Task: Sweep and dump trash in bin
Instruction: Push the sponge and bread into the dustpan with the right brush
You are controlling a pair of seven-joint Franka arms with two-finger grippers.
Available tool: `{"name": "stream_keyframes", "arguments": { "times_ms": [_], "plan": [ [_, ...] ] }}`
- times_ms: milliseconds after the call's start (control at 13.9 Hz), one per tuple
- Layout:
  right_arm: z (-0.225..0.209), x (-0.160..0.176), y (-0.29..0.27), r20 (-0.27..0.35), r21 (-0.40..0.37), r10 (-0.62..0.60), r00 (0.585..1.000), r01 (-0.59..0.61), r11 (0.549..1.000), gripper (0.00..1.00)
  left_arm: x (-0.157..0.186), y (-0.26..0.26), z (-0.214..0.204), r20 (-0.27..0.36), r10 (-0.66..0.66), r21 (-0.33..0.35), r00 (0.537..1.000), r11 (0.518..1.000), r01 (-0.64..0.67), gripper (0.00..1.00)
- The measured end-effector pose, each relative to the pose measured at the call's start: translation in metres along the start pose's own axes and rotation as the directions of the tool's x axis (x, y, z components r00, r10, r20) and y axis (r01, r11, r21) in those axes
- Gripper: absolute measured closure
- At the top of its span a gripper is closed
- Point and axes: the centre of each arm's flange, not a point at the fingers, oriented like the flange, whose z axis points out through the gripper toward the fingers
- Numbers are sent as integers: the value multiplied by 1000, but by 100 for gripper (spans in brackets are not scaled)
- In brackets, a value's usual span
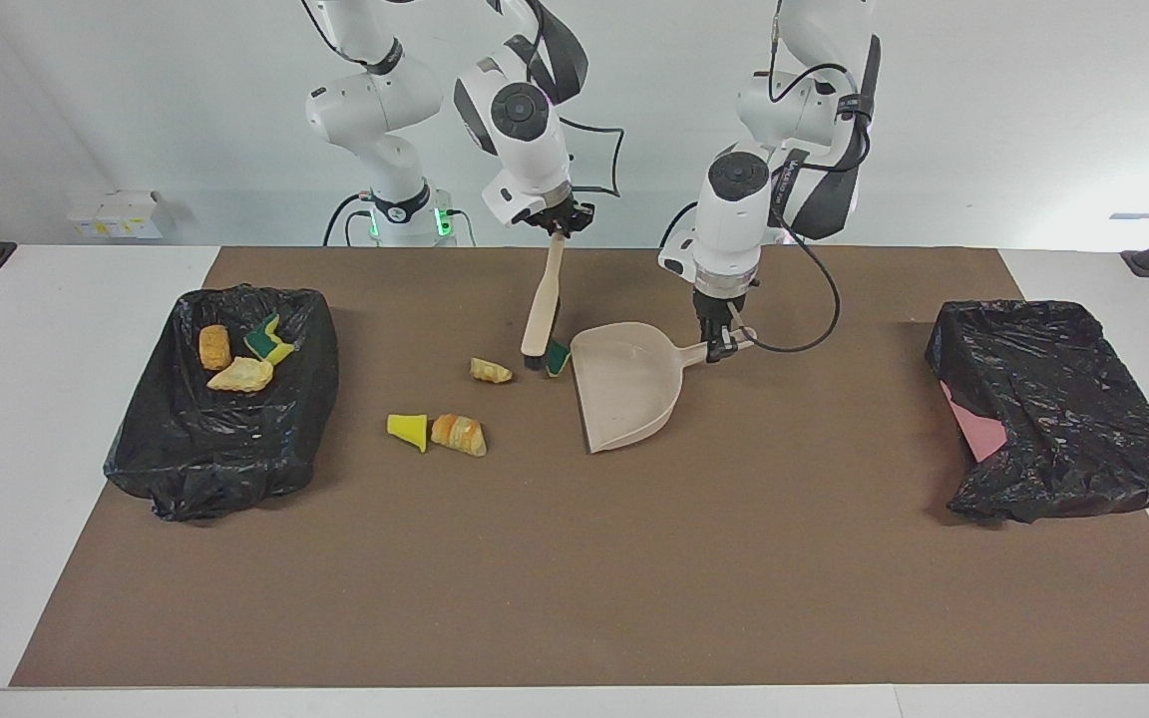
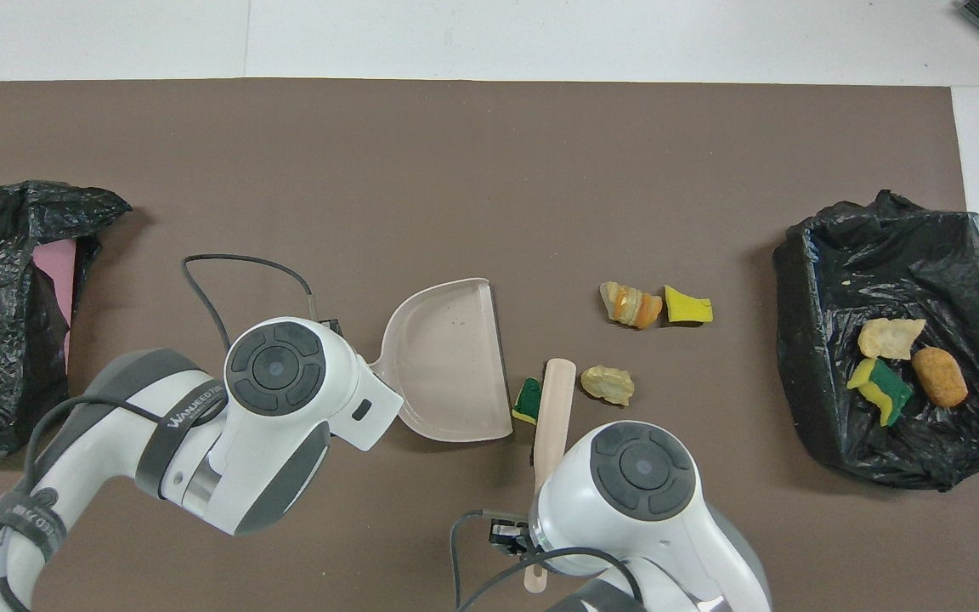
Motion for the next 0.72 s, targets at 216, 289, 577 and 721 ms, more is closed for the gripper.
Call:
{"name": "stream_keyframes", "arguments": {
  "times_ms": [216,289,577,721],
  "plan": [
    [-6,23,24,-46,-83,-76,996,72,994,74,0,2,3,3,3,-5,1000,1000,-3,67],
    [-6,28,32,-39,-109,-82,996,77,991,74,3,5,3,3,9,-6,1000,1000,-9,67],
    [9,46,78,18,-158,-7,1000,10,987,74,20,27,5,9,34,-11,999,999,-34,67],
    [20,48,103,35,-177,-2,999,8,984,74,24,41,5,13,15,-11,1000,1000,-15,67]
  ]
}}
